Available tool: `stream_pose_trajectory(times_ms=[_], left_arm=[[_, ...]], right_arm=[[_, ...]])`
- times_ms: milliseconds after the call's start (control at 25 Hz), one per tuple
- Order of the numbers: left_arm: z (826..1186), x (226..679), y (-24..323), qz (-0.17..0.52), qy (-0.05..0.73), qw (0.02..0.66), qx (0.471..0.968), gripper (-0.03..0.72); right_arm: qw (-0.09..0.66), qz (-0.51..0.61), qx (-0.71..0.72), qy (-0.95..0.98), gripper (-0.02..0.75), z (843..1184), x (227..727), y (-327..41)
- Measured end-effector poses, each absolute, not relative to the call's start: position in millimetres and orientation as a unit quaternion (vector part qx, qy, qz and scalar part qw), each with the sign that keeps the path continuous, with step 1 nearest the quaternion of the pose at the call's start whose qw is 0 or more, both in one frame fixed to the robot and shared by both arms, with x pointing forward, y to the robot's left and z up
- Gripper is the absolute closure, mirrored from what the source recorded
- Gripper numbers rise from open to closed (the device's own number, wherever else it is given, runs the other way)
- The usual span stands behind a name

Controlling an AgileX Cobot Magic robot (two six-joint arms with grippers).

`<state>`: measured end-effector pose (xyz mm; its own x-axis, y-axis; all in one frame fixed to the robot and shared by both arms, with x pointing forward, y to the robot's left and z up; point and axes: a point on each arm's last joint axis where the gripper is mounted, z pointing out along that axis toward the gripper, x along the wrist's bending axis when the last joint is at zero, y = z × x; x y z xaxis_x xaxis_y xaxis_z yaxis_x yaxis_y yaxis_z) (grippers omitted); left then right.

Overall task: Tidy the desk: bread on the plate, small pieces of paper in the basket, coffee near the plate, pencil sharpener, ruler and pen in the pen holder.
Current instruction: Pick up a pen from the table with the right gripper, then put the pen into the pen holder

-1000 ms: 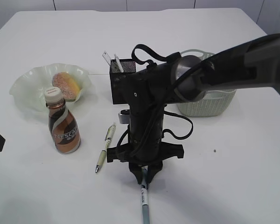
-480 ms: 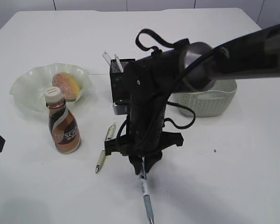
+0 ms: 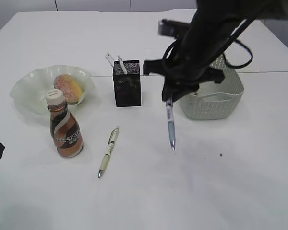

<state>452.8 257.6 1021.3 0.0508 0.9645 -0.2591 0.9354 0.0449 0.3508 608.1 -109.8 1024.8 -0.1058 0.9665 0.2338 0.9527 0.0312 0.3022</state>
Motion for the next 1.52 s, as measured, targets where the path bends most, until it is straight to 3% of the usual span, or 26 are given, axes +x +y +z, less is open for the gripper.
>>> stream_pose_trajectory(times_ms=[240,480,920,1520], left_arm=[[1021,452,258,0.031,0.688,0.22,0.691,0.218],[1020,450,257,0.022,0.688,0.212,0.693,0.218],[1020,449,257,0.016,0.688,0.206,0.695,0.218],[1020,448,257,0.014,0.688,0.204,0.696,0.218]], right_arm=[[0.063,0.329,0.651,0.682,0.624,1074,647,-144],[0.089,0.44,0.622,0.641,0.624,1093,668,-155],[0.087,0.525,0.538,0.653,0.625,1052,702,-138],[0.142,0.614,0.483,0.608,0.625,1039,733,-140]])
